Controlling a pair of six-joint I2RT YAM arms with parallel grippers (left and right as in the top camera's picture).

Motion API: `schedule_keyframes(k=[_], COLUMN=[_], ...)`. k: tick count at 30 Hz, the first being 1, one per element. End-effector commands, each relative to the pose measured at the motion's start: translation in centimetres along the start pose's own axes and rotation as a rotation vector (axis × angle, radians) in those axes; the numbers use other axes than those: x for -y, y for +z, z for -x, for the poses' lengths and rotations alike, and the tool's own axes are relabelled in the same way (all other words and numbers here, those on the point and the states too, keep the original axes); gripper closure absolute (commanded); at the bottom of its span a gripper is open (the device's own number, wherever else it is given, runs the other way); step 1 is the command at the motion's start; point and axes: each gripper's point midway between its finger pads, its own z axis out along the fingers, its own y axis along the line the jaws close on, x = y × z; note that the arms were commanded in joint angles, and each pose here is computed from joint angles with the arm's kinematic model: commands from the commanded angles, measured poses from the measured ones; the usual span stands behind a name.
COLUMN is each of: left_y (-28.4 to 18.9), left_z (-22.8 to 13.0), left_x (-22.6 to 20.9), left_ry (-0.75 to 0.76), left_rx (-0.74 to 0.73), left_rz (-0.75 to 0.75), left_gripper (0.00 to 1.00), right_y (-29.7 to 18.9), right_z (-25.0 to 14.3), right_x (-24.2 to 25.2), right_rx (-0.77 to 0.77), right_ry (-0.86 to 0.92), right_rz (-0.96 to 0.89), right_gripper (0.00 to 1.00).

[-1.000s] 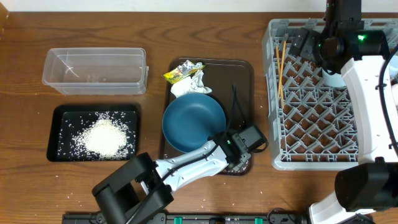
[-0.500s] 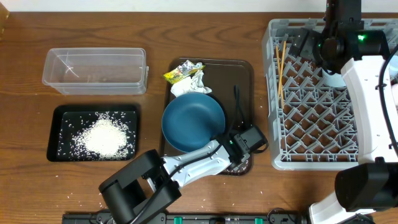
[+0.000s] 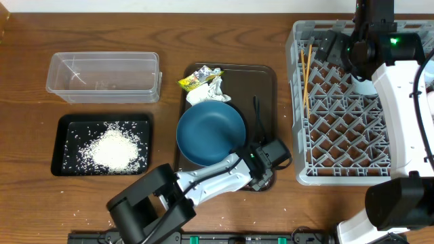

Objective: Sort waste into correct bins and load items into the dishwasher rack
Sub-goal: 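Lower the left gripper and grasp the carrot, then carry the carrot left and drop it onto the black tray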

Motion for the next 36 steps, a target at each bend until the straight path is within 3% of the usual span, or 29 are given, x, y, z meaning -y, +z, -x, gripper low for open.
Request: schedule_keyframes(k=[1,8,12,17,26,36], left_y=[-3.0,-9.1,-12.7,-14.7,-14.5,-13.6], left_z=[2.0,4.5,5.0,3.4,-6.0,-16.0], left_x=[0.5,-1.0,-6.5,-14.2,-29.6,-37.1], left_ry=[-0.011,-0.056,-0.201,-0.415,-1.103,-1.606], left_rx=[0.087,0.263,0.355,0.356,0.252,0.16], left_rz=[-0.034,-0.037,0.09,0.196,0.391,0.515], left_gripper=[0.73,0.73,0.73,0.73,0.73,0.73], right_y=[0.1,0.1,0.1,0.1,0.1,0.1], right_z=[0.1,0.1,0.1,0.1,0.1,0.1], right_x=[0.4,0.4,0.4,0.4,0.4,0.4], right_rx=[-0.001,-0.001,-0.001,-0.001,-0.001,-0.001], right_ry=[0.018,0.018,0.018,0.018,0.018,0.017], right_rz=[-0.009,-0.009,-0.009,-0.009,-0.009,-0.009], right_gripper=[0.01,0.01,0.01,0.01,0.01,0.01])
